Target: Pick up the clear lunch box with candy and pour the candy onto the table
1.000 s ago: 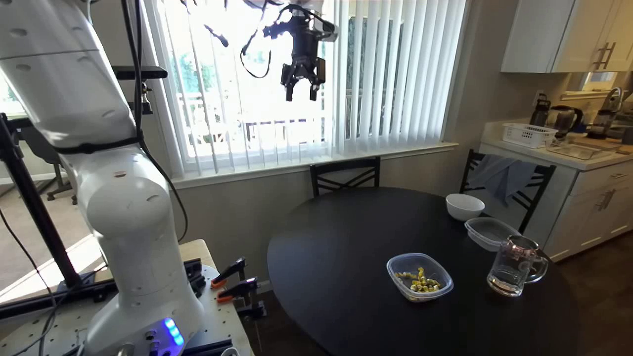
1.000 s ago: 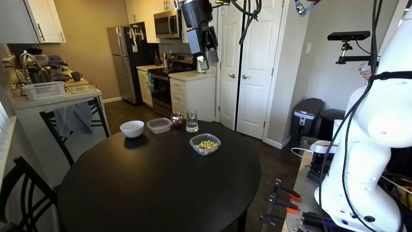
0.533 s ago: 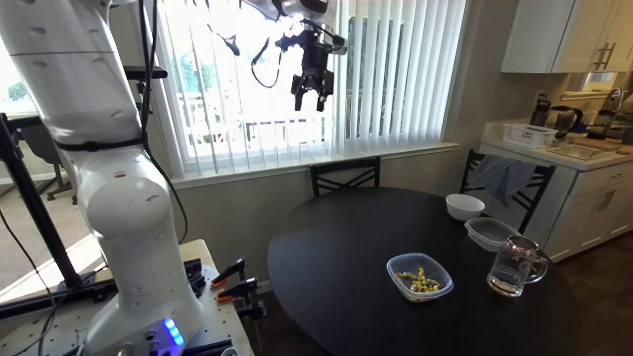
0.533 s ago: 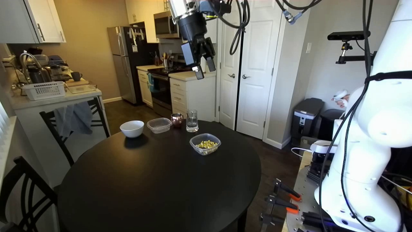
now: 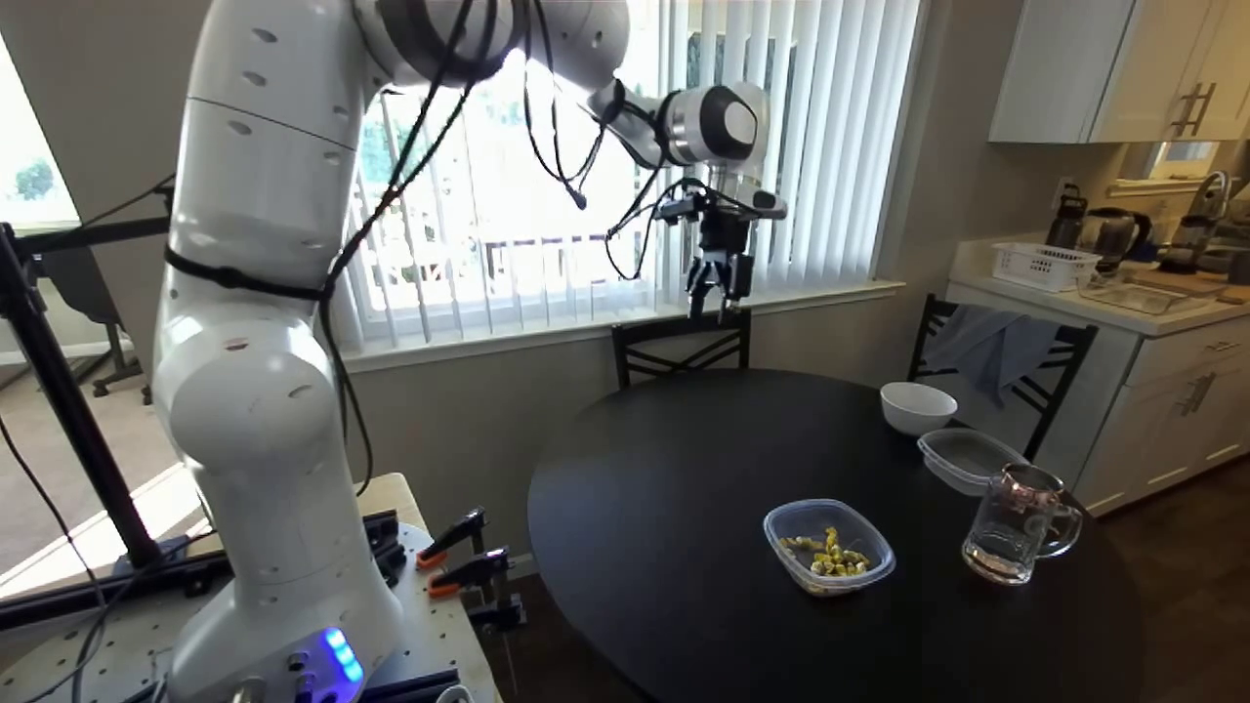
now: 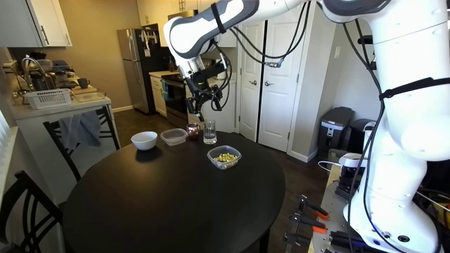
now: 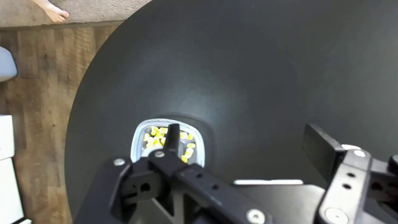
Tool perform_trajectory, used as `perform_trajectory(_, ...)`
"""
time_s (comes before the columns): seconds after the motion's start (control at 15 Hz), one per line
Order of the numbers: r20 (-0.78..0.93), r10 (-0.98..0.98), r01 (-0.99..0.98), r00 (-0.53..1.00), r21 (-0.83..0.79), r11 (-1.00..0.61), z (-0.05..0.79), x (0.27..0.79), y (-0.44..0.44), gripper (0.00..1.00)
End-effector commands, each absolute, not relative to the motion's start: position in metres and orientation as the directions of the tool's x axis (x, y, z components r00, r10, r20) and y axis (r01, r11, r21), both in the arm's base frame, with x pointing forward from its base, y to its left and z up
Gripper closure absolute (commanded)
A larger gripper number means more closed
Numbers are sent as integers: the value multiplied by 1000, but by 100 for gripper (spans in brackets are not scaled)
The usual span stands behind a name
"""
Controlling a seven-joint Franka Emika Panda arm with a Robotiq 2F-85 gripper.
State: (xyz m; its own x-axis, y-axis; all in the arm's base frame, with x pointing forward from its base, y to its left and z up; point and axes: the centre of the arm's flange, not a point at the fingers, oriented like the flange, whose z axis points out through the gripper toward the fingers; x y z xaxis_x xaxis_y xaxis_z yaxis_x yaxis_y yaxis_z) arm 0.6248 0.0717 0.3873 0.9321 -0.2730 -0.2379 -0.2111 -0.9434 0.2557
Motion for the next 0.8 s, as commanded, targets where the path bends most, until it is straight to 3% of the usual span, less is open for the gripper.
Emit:
perform_trajectory(0.0, -179, -414, -322, 892, 390, -862, 328, 670, 53, 0)
perform_trajectory(0.33, -152, -546, -370, 824, 587, -721, 233, 676, 15, 0)
perform_trajectory(0.73, -177, -539, -354, 823, 582, -732, 210, 668, 11, 0)
